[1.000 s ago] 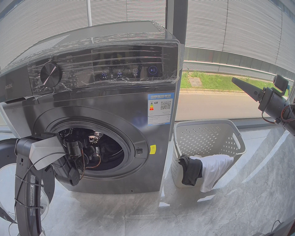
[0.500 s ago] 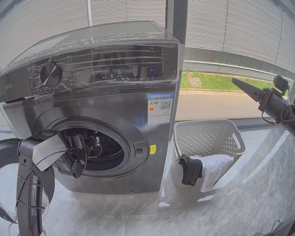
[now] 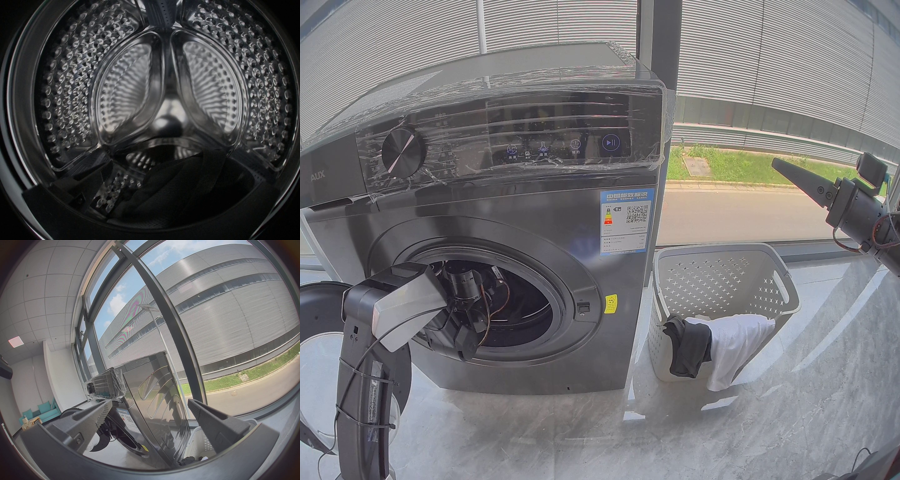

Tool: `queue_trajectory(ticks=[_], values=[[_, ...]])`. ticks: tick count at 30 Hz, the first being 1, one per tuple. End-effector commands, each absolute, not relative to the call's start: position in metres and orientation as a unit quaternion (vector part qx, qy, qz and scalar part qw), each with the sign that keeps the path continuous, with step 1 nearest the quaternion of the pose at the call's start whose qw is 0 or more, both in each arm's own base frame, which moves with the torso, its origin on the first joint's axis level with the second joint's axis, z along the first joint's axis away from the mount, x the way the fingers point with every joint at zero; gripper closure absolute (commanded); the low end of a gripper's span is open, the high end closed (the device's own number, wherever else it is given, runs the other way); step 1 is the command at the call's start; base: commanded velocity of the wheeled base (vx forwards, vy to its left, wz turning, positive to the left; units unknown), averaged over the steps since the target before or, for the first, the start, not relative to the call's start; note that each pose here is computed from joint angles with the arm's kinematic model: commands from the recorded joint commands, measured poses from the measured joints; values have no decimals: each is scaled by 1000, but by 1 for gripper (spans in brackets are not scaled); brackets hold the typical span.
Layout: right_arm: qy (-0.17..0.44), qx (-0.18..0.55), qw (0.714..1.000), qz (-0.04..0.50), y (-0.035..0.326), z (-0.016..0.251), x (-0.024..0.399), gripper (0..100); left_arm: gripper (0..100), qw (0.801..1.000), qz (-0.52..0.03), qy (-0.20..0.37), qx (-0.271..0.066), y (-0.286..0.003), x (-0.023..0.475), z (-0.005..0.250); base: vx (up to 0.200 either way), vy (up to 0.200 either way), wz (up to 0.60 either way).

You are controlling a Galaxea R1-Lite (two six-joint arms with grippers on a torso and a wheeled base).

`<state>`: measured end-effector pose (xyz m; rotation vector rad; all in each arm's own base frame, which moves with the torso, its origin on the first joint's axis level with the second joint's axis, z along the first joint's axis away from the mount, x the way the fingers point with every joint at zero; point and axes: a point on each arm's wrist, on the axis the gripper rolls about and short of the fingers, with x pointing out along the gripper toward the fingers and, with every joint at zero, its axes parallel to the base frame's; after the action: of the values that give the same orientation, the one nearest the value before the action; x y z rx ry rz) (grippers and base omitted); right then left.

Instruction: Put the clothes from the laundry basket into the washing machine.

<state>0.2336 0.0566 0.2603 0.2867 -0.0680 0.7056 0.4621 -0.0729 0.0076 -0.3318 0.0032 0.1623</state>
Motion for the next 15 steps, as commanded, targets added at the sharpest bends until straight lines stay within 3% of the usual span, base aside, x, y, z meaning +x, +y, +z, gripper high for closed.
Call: queue_trajectory(ticks=[1,15], values=[[-34,140,927,345,57,261,235,0,0,984,65,-33,-162,-83,474,22,0,0,0],[-33,140,928,345,57,261,234,0,0,980,53,-32,-187,-94,472,22,0,0,0]])
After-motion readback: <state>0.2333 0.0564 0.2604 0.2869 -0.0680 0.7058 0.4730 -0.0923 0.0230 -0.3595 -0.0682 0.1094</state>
